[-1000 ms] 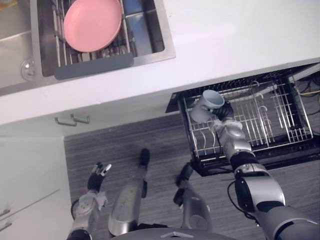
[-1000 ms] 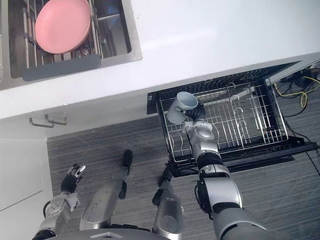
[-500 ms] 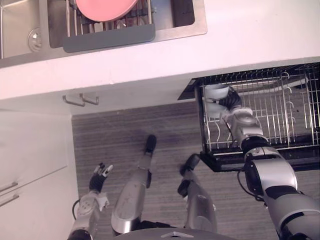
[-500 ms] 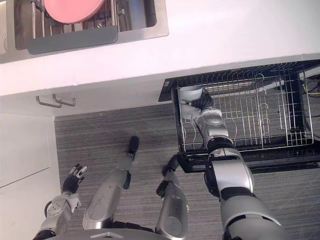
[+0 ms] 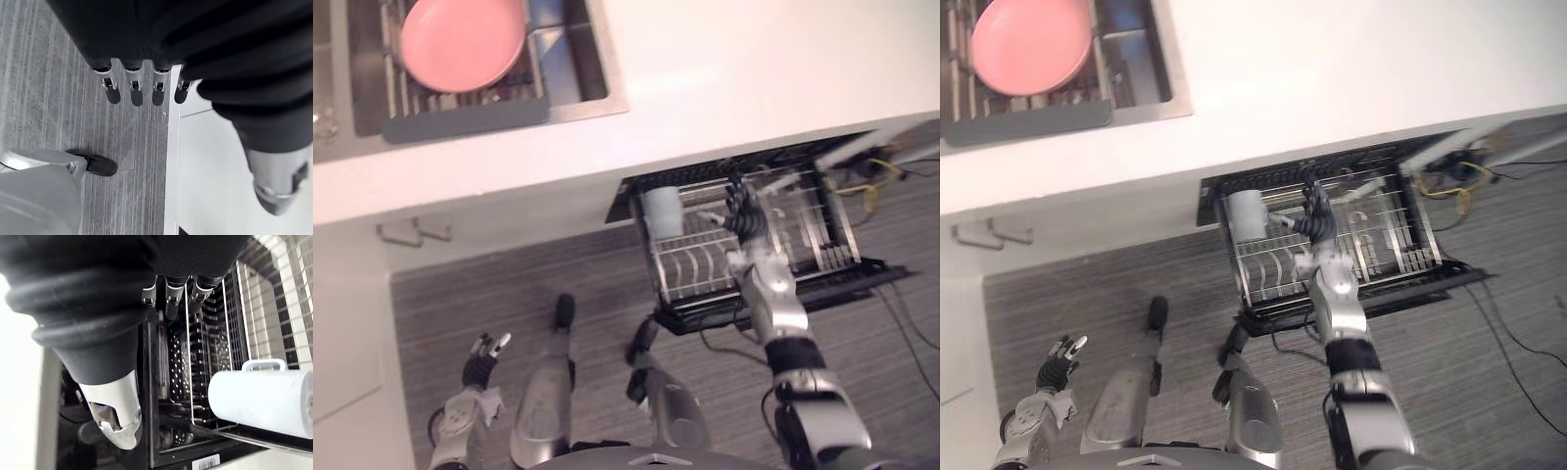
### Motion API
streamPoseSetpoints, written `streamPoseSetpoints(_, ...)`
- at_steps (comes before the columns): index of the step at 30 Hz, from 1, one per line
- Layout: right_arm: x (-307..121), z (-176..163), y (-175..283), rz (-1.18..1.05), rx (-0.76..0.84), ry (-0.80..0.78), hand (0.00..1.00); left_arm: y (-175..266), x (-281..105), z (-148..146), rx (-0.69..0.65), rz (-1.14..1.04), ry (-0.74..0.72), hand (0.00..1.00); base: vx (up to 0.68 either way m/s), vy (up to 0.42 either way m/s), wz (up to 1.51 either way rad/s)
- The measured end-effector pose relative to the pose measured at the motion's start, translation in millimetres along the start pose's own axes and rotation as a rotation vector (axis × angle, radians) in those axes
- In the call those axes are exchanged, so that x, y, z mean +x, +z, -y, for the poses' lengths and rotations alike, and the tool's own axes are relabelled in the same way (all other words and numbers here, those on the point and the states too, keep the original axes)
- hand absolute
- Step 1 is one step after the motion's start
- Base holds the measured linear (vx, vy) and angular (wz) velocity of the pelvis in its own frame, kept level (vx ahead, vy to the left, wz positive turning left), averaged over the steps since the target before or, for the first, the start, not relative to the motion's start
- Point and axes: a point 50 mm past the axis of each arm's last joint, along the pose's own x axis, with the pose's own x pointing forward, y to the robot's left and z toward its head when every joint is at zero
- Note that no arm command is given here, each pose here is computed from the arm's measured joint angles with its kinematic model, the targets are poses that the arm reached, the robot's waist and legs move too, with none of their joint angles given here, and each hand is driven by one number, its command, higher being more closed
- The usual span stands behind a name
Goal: Walk over to the sink, pick up the cup, carry it to the dishwasher, place the cup inside the dishwasher, then close the dishwasher door
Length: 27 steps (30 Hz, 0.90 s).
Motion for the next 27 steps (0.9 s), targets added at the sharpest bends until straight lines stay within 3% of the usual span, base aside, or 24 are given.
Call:
streamPoseSetpoints(3,-31.8,2.8,-14.1,-0.021,0.049,-0.01,0.0,-12.2,-3.8,2.1,0.02,-0.043,0.006,0.0,0.1,-0.024,-0.28)
streamPoseSetpoints(11,-77.9,-16.1,8.5,0.2,0.311,0.114,0.0,-61.1,-35.1,-15.0,-0.035,-0.196,0.171,0.0,0.08,-0.009,-0.11)
streamPoseSetpoints(20,-86.4,-8.1,38.4,0.38,0.3,0.215,0.0,-106.9,-78.6,-33.5,-0.073,-0.33,0.289,0.0,0.05,-0.004,0.19)
streamPoseSetpoints(27,-76.9,34.2,58.5,0.438,0.216,0.081,0.0,-107.1,-73.2,-16.9,-0.094,-0.314,0.24,0.0,0.05,0.077,1.0)
